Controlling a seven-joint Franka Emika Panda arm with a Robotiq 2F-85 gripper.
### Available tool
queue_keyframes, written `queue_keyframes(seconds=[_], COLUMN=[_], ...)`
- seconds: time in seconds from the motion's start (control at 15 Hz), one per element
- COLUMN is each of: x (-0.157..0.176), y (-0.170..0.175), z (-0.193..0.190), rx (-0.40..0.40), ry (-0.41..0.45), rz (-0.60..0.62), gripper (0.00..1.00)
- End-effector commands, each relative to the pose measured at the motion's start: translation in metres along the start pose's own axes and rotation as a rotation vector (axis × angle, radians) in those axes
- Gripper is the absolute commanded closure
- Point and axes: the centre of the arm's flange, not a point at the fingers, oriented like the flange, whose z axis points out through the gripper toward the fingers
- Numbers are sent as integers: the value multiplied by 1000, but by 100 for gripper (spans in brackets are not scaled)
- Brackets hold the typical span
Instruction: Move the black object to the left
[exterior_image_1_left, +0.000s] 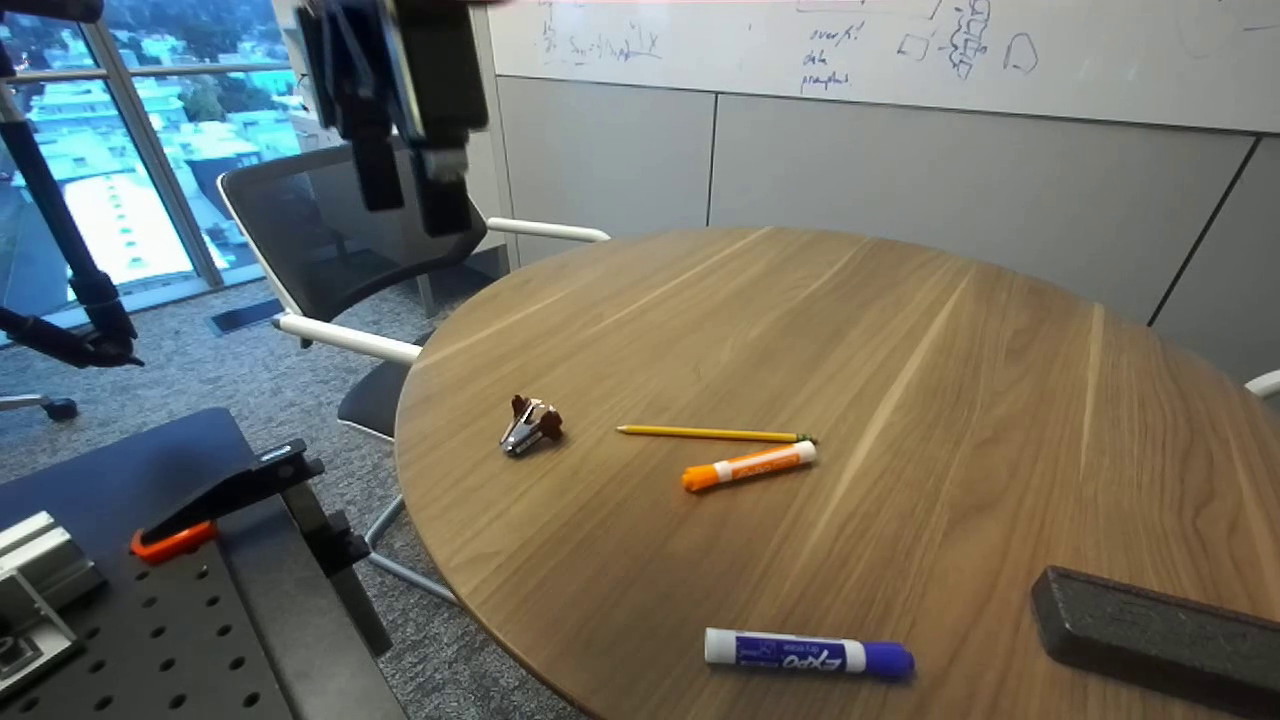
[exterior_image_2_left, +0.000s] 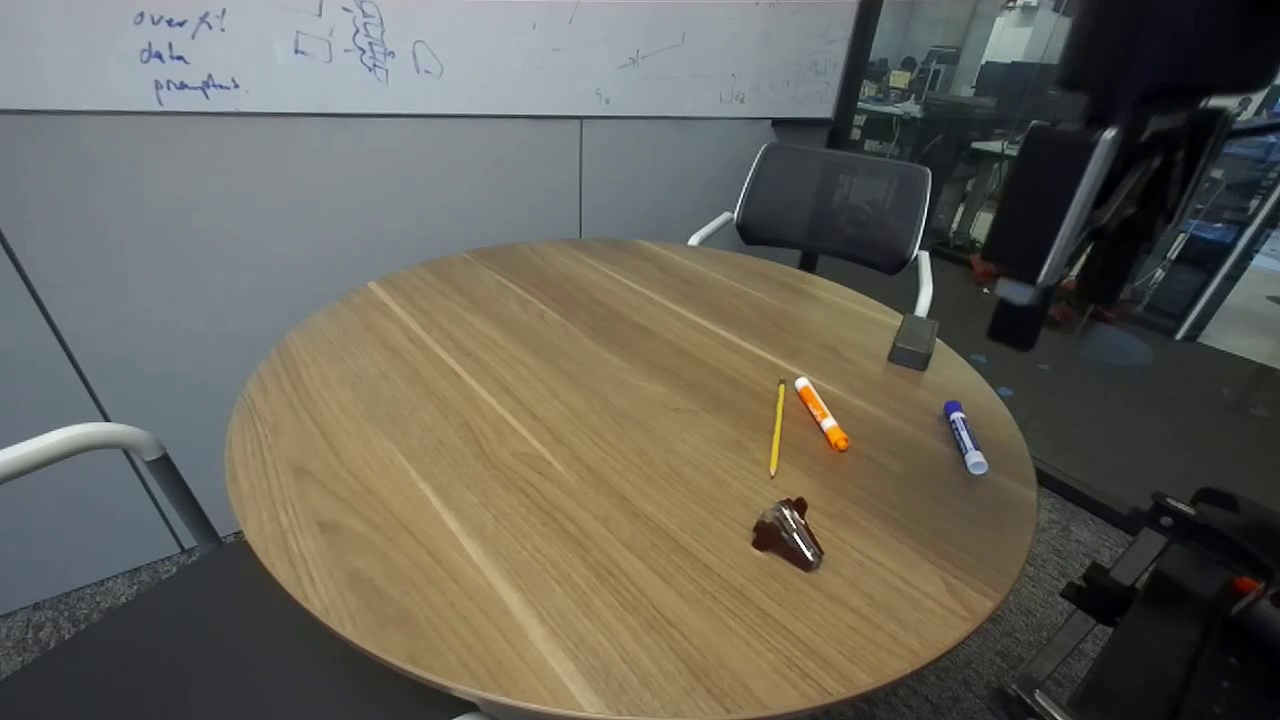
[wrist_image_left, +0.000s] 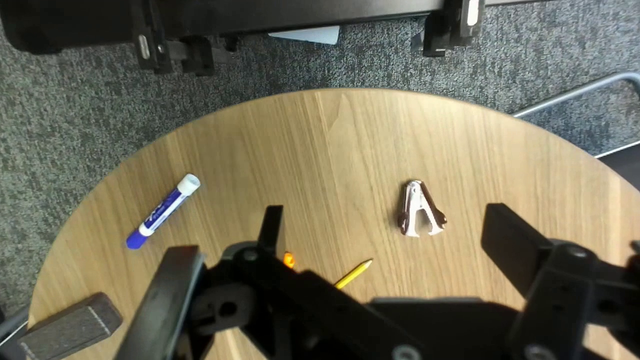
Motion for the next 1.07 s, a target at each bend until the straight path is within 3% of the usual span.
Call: queue_keyframes(seconds=[0.0, 0.53, 1.0], x=[54, 83, 102], y=[-29, -83, -96], z=[54, 148, 200], rx=[-54, -89, -134], ry=[2, -9, -35], rz=[-19, -11, 36], gripper=[0, 0, 0])
